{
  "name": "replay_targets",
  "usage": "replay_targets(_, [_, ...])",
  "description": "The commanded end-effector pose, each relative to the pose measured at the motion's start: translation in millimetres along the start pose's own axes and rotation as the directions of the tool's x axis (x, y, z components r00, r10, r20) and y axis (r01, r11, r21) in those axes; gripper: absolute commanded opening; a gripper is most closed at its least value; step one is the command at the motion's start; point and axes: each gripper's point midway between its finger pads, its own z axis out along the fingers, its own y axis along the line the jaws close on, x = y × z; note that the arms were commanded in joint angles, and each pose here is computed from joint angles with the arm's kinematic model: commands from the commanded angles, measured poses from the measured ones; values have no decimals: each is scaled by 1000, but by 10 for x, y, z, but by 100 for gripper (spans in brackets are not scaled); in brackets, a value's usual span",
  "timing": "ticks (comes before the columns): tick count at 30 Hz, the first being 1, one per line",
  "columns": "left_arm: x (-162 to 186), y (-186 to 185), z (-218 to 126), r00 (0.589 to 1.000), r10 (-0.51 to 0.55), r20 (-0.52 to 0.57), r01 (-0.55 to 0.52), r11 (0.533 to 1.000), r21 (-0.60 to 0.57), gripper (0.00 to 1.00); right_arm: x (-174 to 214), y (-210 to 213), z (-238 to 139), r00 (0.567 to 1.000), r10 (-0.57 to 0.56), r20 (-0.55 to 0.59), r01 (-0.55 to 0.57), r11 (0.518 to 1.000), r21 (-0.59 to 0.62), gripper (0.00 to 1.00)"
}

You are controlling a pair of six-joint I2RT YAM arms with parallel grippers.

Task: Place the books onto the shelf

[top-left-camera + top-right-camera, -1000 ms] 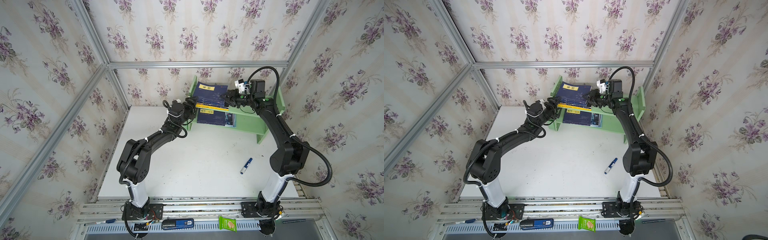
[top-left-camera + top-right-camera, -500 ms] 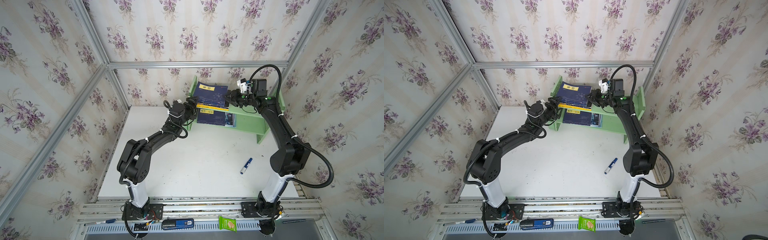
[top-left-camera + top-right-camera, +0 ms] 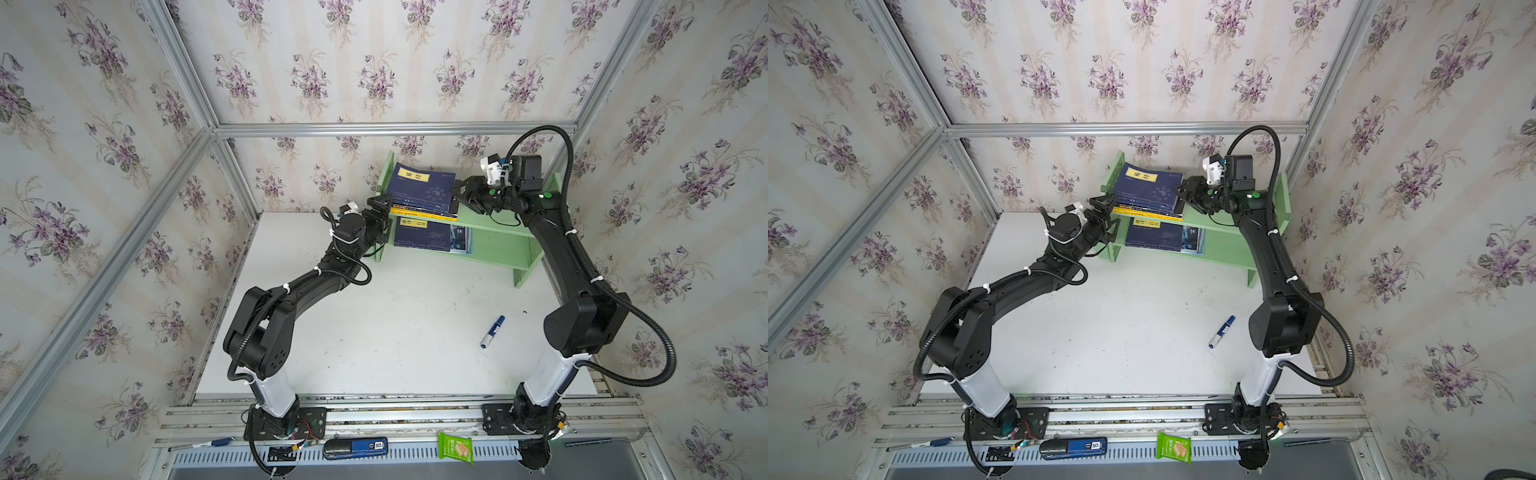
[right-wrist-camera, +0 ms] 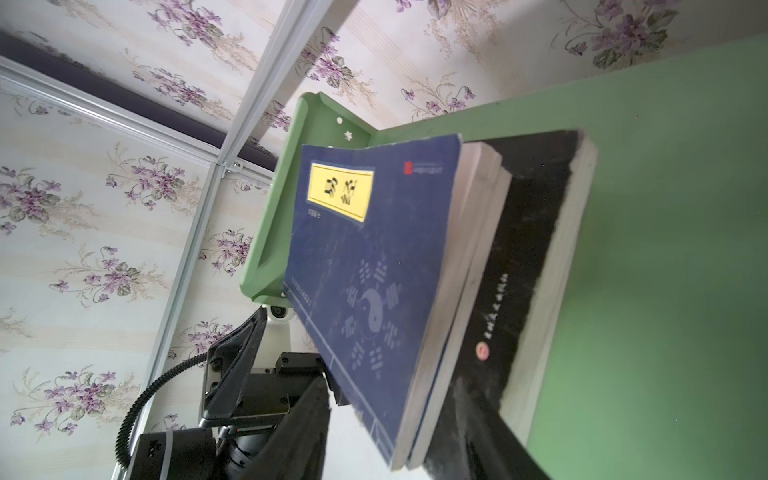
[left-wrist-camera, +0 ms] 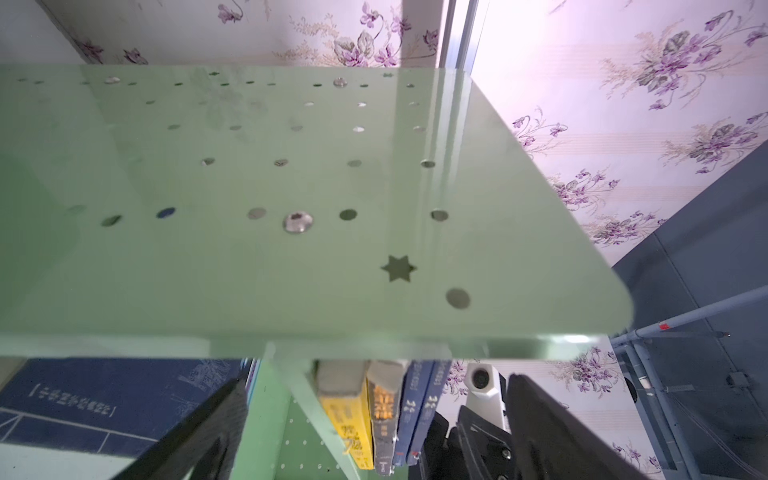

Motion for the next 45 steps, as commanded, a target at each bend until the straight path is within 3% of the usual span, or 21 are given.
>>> replay_targets(1, [-66, -353, -177, 997, 69, 41, -73, 991, 111, 99, -40, 199, -216, 996, -81, 40, 81, 997, -10, 56])
replay_targets(8, [-24, -422, -806, 963, 268, 21, -268, 958, 102, 99, 140, 337, -653, 981, -161, 108, 159, 987, 31, 71])
replay_targets(10, [-7, -389, -1000, 933, 359, -12, -357, 930, 87, 99, 245, 330, -770, 976, -180, 121, 176, 983, 48, 77])
replay_targets(13, [-83, -261, -1387, 856, 517, -16, -517, 856, 6, 99, 421, 231, -959, 964, -220, 147, 205, 972, 114, 87])
replay_targets(15, [-201, -92, -1646, 788, 616, 2, -612, 784, -103, 99, 549, 78, -1092, 957, -241, 162, 209, 959, 194, 90])
replay_targets(18, [-429, 45, -2077, 648, 761, 20, -729, 628, -274, 99, 834, -228, -1247, 954, -256, 158, 200, 932, 303, 92])
replay_targets(20, [-608, 67, -2363, 517, 855, 35, -785, 490, -379, 99, 1061, -495, -1339, 955, -256, 149, 183, 905, 384, 93])
replay_targets(23, [-914, 127, -2756, 351, 933, 76, -766, 333, -549, 99, 1389, -918, -1411, 966, -232, 112, 148, 857, 494, 93])
replay_targets(26, [-1101, 272, -2978, 211, 977, 36, -736, 183, -652, 99, 1663, -1233, -1455, 977, -199, 76, 122, 815, 567, 93])
replay_targets(29, [-1267, 536, -3090, 134, 990, -43, -672, 59, -738, 99, 1822, -1408, -1481, 982, -178, 70, 102, 794, 599, 93])
replay_targets(31, [-1326, 701, -3107, 101, 992, -70, -647, 12, -763, 99, 1865, -1476, -1502, 982, -176, 74, 94, 781, 618, 93])
replay_targets(33, [-1382, 859, -3118, 82, 994, -72, -630, -4, -777, 99, 1892, -1554, -1536, 981, -172, 84, 78, 761, 644, 93])
replay_targets(37, [-1488, 1102, -3130, 79, 995, -61, -619, 1, -786, 99, 1919, -1711, -1591, 978, -174, 115, 47, 720, 692, 94])
replay_targets(41, [-1614, 1262, -3154, 96, 995, -26, -615, 39, -788, 99, 1918, -1827, -1638, 971, -186, 147, 21, 687, 727, 94])
replay_targets(45, [-1719, 1358, -3142, 102, 994, -30, -603, 38, -797, 99, 1877, -1892, -1685, 963, -214, 167, 14, 655, 755, 95])
